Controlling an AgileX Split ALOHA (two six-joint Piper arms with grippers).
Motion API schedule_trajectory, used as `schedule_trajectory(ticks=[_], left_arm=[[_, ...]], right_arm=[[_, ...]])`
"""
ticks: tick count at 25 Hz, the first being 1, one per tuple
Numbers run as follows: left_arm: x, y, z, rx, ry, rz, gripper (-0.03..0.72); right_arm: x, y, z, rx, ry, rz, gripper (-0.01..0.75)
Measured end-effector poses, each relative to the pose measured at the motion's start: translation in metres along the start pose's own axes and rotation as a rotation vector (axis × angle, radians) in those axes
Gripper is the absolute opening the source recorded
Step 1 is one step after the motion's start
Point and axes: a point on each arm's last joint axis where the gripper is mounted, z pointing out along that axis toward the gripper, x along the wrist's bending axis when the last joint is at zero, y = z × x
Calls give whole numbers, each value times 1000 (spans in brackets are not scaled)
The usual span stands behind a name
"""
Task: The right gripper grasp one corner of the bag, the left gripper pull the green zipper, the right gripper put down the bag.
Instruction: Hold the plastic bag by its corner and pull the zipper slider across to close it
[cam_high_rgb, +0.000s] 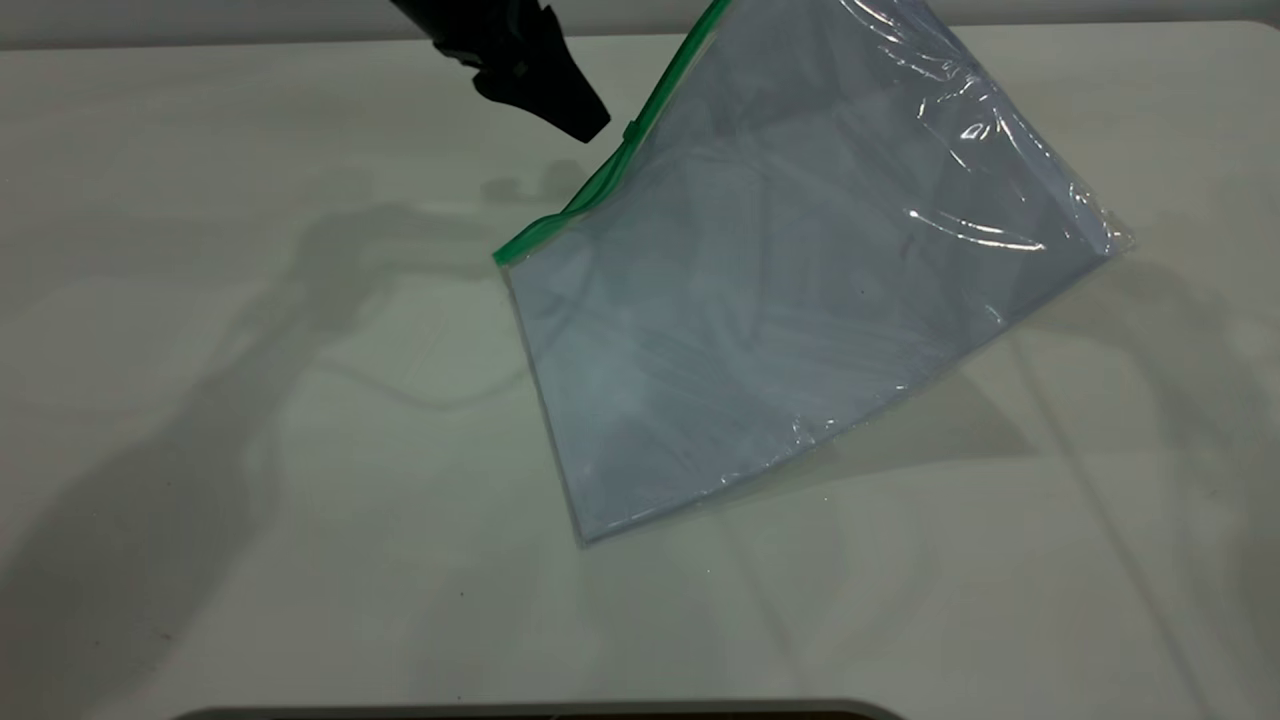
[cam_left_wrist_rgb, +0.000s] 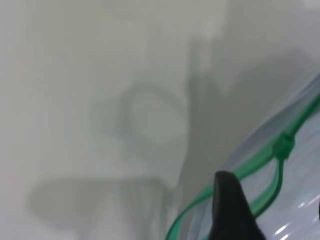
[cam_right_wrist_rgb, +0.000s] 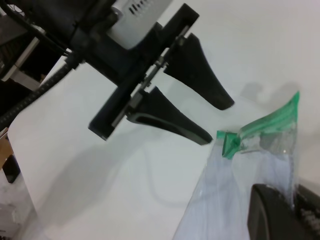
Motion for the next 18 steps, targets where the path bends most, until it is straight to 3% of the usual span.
schedule_trajectory(ticks=[8, 18], left_arm=[[-14, 15, 23, -10, -28, 83, 480], [-9, 5, 39, -22, -18, 50, 376]], right_arm=[[0, 0, 0, 0, 0, 0, 33], [0, 0, 0, 2, 0, -1, 33]])
